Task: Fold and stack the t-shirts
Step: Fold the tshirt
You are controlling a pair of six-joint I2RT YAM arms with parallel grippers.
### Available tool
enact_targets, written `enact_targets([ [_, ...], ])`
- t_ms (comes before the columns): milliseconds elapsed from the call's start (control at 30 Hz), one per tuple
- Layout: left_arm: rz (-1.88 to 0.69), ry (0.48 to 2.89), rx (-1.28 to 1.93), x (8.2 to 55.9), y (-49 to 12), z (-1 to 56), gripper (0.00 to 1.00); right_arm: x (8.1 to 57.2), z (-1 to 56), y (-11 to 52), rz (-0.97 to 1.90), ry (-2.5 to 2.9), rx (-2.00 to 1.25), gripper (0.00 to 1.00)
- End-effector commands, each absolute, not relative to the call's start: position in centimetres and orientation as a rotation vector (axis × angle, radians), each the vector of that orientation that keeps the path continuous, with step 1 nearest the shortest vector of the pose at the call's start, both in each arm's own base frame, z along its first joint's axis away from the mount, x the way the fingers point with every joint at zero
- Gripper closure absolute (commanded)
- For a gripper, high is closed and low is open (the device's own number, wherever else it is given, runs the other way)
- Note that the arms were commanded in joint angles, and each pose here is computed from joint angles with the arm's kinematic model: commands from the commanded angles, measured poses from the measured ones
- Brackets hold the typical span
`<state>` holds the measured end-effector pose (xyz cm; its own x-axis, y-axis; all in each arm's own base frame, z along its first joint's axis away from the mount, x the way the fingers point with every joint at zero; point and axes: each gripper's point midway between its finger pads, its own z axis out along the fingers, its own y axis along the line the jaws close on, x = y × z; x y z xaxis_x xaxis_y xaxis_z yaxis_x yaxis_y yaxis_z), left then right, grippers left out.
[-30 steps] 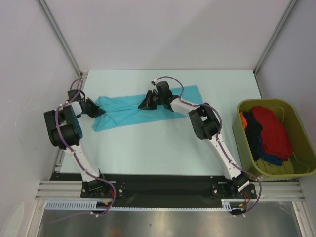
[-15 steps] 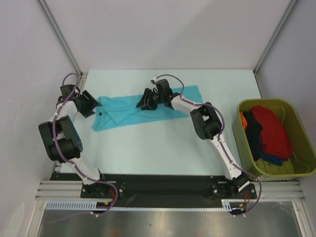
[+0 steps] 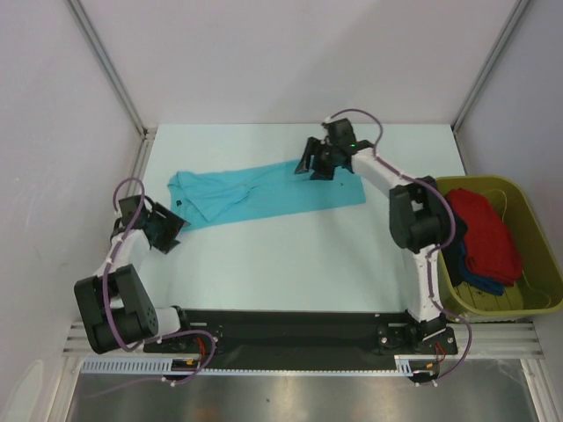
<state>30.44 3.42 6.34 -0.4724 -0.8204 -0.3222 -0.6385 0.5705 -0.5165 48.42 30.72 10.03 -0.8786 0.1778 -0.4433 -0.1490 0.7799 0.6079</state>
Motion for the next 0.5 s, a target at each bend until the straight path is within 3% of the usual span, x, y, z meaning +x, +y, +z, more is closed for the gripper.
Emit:
enact_targets([
  [0, -0.438, 2.024, -1.379, 30.4, 5.5, 7.3, 0.3, 47.6, 11.5, 22.2, 0.582, 2.499, 0.277, 0.35],
  [233, -0.456, 2.008, -1.421, 30.7, 5.9, 5.2, 0.22, 45.2, 8.8, 15.8, 0.319, 2.45, 0.558, 0.37],
  [467, -0.454, 2.017, -1.457, 31.0, 6.7, 3.9, 0.24, 44.4, 6.6, 13.5, 0.258, 2.425, 0.662, 0.41],
])
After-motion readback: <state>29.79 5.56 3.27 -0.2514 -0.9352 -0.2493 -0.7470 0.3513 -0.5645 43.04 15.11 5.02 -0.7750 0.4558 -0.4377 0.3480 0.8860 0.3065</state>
